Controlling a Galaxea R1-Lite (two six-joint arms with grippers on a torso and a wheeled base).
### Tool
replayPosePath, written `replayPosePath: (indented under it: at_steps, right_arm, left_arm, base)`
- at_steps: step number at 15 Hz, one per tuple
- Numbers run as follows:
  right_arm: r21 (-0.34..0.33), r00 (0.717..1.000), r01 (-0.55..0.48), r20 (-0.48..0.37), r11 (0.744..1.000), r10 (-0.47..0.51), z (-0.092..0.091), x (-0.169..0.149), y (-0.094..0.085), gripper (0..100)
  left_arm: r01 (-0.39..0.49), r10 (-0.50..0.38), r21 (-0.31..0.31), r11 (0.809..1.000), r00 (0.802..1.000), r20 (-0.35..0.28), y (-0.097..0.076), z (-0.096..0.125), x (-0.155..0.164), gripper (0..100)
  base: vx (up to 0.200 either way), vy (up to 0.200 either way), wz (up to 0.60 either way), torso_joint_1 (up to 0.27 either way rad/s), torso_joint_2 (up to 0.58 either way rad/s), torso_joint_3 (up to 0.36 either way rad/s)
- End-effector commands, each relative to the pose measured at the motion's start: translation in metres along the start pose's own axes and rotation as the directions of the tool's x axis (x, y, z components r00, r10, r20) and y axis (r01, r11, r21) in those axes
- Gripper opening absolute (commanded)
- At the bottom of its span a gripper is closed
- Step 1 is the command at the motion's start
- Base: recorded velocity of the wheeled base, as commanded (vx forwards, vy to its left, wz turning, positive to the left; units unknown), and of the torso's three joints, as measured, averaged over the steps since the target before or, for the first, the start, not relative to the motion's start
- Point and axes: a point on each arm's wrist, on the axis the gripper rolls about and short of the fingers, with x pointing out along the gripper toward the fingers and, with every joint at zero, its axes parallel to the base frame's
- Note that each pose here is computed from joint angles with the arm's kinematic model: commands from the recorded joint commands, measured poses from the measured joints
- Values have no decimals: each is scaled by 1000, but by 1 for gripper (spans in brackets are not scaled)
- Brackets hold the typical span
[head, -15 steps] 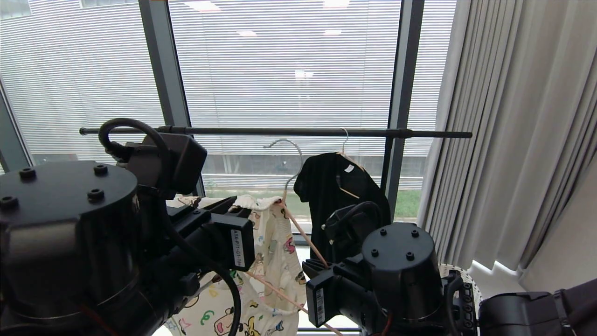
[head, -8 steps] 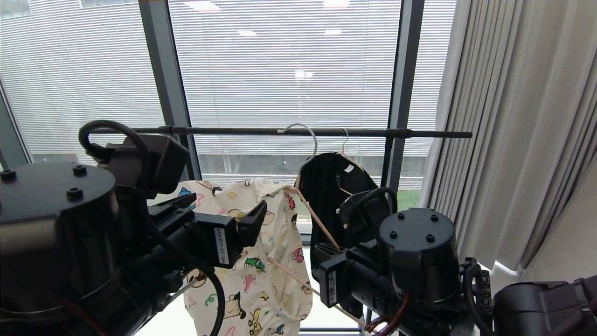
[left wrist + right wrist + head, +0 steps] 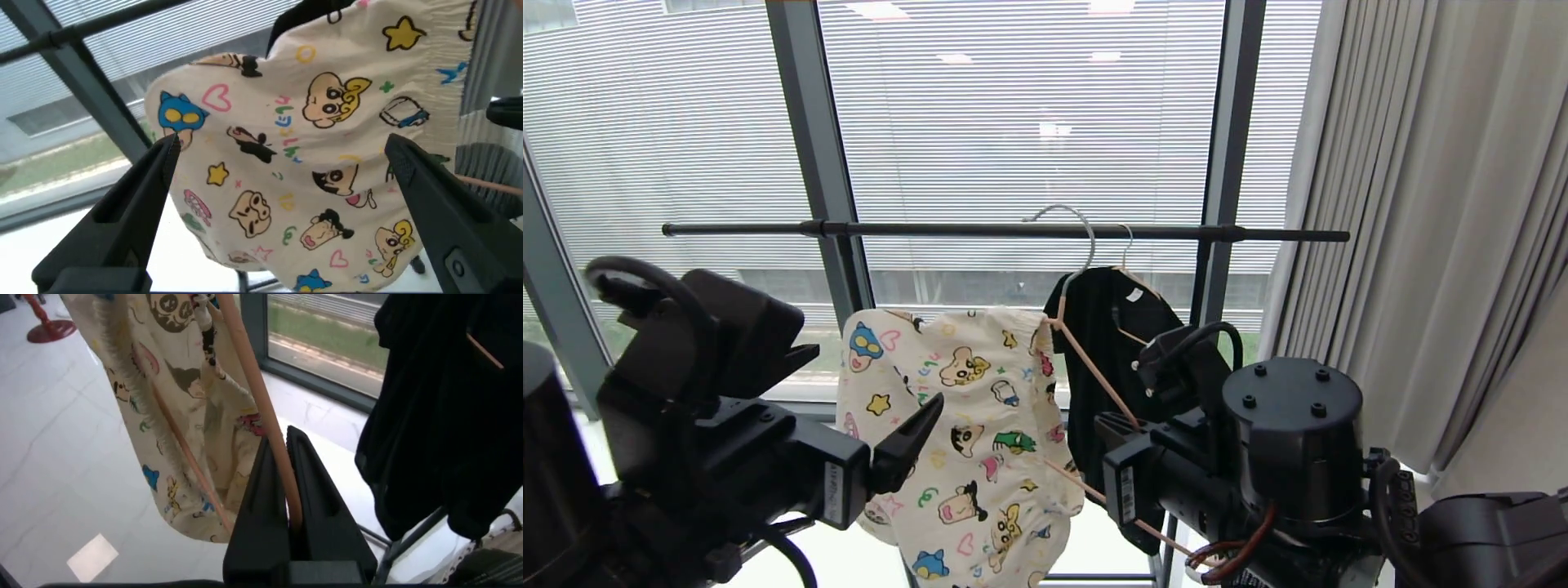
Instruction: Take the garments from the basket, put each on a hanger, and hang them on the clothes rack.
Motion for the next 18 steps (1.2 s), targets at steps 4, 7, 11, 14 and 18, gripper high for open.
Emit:
replayPosePath:
  at_steps: [4,7,11,14,18]
  right_arm:
    - [-88,1000,-1,-28,996,-1,-22,-41,-23,0]
    - [-130,999,-30,-32,991,26,-26,-63,-31,0]
    - [-212,993,-115,-34,970,110,-28,-74,-22,0]
    - [-270,986,-168,-38,948,163,-35,-80,-12,0]
    - [-323,979,-198,-28,926,199,-44,-87,-9,0]
  left_arm:
    - [181,-195,148,972,977,86,57,-18,-11,100]
    - [355,-381,225,908,920,87,47,-27,-10,100]
    - [586,-608,275,762,794,-8,7,-51,-15,100]
    - [637,-645,270,722,761,-70,-4,-57,-6,100]
    - [650,-648,257,715,754,-104,-8,-60,1,100]
  base:
    - [0,0,0,0,0,0]
    - [0,0,0,0,0,0]
    - [0,0,0,0,0,0]
    - [0,0,0,0,0,0]
    - [0,0,0,0,0,0]
